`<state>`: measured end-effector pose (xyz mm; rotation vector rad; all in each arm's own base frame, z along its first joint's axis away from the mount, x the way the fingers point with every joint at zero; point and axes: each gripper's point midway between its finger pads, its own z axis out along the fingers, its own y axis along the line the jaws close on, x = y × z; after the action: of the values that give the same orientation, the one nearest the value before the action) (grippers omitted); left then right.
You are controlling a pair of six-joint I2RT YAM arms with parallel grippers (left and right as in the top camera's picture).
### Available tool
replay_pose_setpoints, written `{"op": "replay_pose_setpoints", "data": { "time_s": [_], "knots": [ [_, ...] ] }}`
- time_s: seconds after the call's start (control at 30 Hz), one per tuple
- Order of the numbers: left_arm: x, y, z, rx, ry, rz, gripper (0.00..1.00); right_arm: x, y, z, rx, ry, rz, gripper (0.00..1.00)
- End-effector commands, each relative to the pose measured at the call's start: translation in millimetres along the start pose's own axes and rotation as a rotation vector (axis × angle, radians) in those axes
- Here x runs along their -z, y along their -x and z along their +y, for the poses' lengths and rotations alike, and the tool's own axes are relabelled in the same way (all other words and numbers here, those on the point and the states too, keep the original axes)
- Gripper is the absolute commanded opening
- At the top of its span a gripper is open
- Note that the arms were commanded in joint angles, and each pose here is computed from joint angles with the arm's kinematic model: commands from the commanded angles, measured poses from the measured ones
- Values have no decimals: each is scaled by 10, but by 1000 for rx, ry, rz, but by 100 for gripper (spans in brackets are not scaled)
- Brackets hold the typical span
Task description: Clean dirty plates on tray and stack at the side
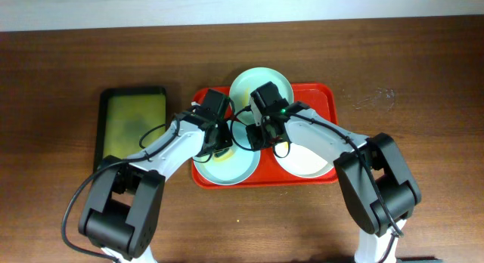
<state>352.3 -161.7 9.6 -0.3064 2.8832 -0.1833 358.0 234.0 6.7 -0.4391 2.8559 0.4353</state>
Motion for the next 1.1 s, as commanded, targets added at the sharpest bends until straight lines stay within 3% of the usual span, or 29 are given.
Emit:
{"op": "replay_pose_setpoints", "data": {
  "time_s": [0.0, 0.27, 0.57, 0.73, 0.87, 1.07],
  "knots": [
    [-171, -71, 323, -18, 158, 17, 0, -134, -141, -78, 3, -33, 44, 5],
    [221, 123, 741, -9, 362, -54, 0, -134, -140, -84, 3, -37, 43, 4],
    [787, 304, 506, 23, 208, -175, 0, -2, -107, -19, 4, -18, 38, 4],
    [1072, 293, 309, 3, 49, -180, 0, 430, 118, 93, 20, -19, -37, 4],
    [1327, 267, 243, -54, -79, -169, 0, 894, 227, 4, 28, -126, -105, 4],
    [1483, 257, 591, 35, -53, -150, 0, 1741, 400, 142, 118, -288, -269, 4]
  ]
}}
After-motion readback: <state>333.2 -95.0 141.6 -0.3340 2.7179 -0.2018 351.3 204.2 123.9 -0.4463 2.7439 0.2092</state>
